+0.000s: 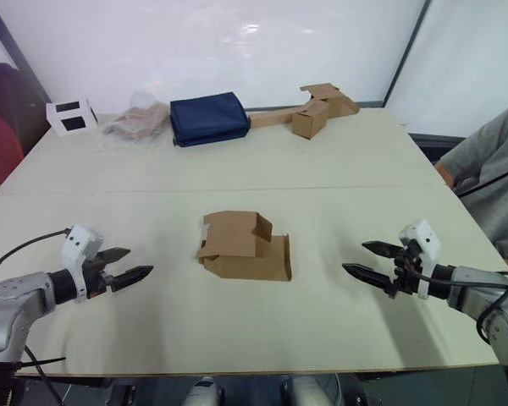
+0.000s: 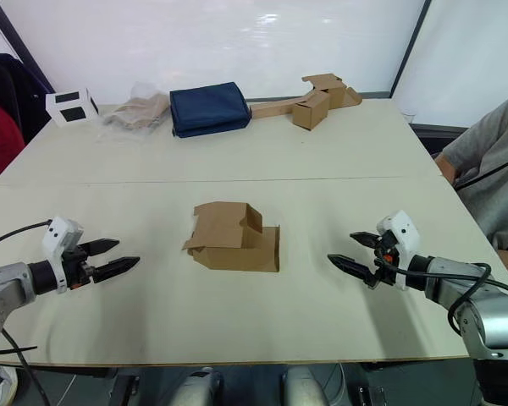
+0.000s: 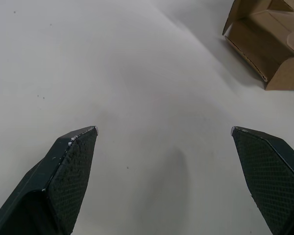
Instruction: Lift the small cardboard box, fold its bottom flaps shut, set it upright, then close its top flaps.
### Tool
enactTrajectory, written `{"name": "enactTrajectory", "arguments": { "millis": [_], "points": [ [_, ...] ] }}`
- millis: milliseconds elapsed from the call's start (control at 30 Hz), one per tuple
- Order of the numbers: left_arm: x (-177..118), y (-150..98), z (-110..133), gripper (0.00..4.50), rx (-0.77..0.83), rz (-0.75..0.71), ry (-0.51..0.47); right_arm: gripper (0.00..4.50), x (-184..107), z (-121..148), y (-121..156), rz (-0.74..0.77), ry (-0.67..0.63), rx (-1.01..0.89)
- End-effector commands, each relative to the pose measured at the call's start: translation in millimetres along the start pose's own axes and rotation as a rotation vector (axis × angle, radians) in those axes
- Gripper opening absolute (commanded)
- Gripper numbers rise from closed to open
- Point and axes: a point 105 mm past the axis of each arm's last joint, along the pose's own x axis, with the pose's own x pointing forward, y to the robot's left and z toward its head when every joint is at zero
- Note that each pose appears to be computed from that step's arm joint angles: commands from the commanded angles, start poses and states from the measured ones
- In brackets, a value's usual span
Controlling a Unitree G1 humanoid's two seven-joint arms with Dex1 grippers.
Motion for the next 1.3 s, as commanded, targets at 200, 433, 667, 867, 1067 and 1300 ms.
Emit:
{"name": "enactTrajectory", "arguments": {
  "millis": [200,433,667,867,1067,1300],
  "points": [
    [-6.3,3.0,12.6,4.5,0.015,0.013,-0.034,4.47,3.0,7.7,4.0,-0.015,-0.004,-0.057],
    [-6.1,3.9,17.8,4.5,0.003,0.005,-0.069,4.47,3.6,9.9,9.8,0.011,-0.017,-0.055],
    [-2.6,6.7,15.2,4.5,0.061,0.019,-0.018,4.47,5.3,7.4,7.2,-0.011,0.013,-0.064],
    [-0.2,13.0,29.6,4.5,0.065,0.015,-0.02,4.47,3.1,11.6,1.7,-0.002,0.019,-0.078],
    [4.3,-0.6,20.8,4.5,-0.126,-0.167,0.041,4.47,1.0,19.1,9.8,0.033,0.002,-0.101],
    [31.9,-18.4,45.9,4.5,-0.504,-0.46,-0.053,4.47,10.0,46.5,61.4,0.222,-0.046,-0.147]
  ]
}}
